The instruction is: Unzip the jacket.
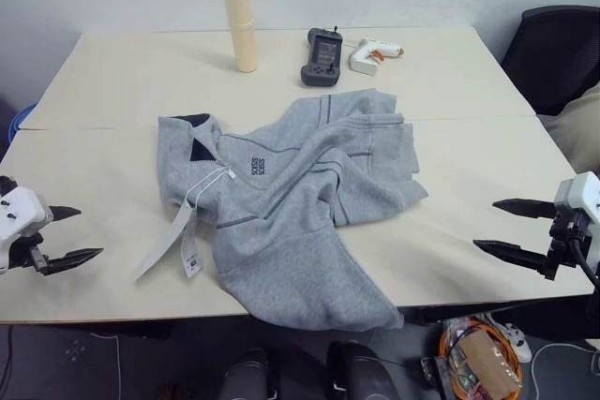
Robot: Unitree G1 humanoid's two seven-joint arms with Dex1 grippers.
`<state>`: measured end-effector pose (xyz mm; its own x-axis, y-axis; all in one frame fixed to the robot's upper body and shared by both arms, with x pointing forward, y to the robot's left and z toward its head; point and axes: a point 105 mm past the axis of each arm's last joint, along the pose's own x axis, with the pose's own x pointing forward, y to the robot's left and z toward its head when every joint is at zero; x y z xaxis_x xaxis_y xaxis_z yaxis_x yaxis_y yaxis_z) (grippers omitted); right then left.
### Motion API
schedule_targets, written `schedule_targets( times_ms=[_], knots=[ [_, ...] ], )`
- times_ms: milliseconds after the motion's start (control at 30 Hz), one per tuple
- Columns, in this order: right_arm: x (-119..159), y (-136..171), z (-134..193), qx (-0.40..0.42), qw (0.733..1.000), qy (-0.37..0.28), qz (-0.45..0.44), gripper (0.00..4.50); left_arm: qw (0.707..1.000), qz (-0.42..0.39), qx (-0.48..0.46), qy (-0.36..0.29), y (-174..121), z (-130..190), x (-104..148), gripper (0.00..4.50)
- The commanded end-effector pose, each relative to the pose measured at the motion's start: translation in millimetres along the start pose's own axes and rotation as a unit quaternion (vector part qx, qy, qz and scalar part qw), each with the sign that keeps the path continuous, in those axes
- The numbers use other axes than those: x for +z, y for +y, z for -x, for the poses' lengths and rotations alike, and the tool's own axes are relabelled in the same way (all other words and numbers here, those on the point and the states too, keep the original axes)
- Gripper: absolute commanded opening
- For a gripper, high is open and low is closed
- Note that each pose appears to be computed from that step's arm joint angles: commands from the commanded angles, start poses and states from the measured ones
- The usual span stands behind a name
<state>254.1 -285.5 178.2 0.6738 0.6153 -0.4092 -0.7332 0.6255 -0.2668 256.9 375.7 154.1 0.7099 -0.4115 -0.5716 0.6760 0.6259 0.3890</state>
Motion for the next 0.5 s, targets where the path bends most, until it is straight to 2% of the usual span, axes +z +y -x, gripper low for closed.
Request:
schedule_targets(
  times_ms=[33, 167, 267, 367, 500],
  knots=[
    [4, -1, -9, -0.010, 0.998, 0.006, 0.068, 4.48, 0.999, -0.034, -0.014, -0.006, -4, -12, 10, 4.50],
    [10, 0, -27, -0.013, 0.990, 0.001, 0.137, 4.48, 0.994, -0.106, -0.035, -0.007, -11, -34, 27, 4.50],
    [14, 7, -45, 0.004, 0.981, 0.000, 0.194, 4.48, 0.986, -0.161, -0.030, -0.023, -8, -51, 50, 4.50],
    [18, 11, -58, 0.016, 0.977, -0.010, 0.213, 4.48, 0.981, -0.185, -0.029, -0.056, -7, -65, 71, 4.50],
    [23, 15, -81, 0.030, 0.968, -0.018, 0.250, 4.48, 0.971, -0.222, -0.063, -0.069, -17, -83, 85, 4.50]
  ],
)
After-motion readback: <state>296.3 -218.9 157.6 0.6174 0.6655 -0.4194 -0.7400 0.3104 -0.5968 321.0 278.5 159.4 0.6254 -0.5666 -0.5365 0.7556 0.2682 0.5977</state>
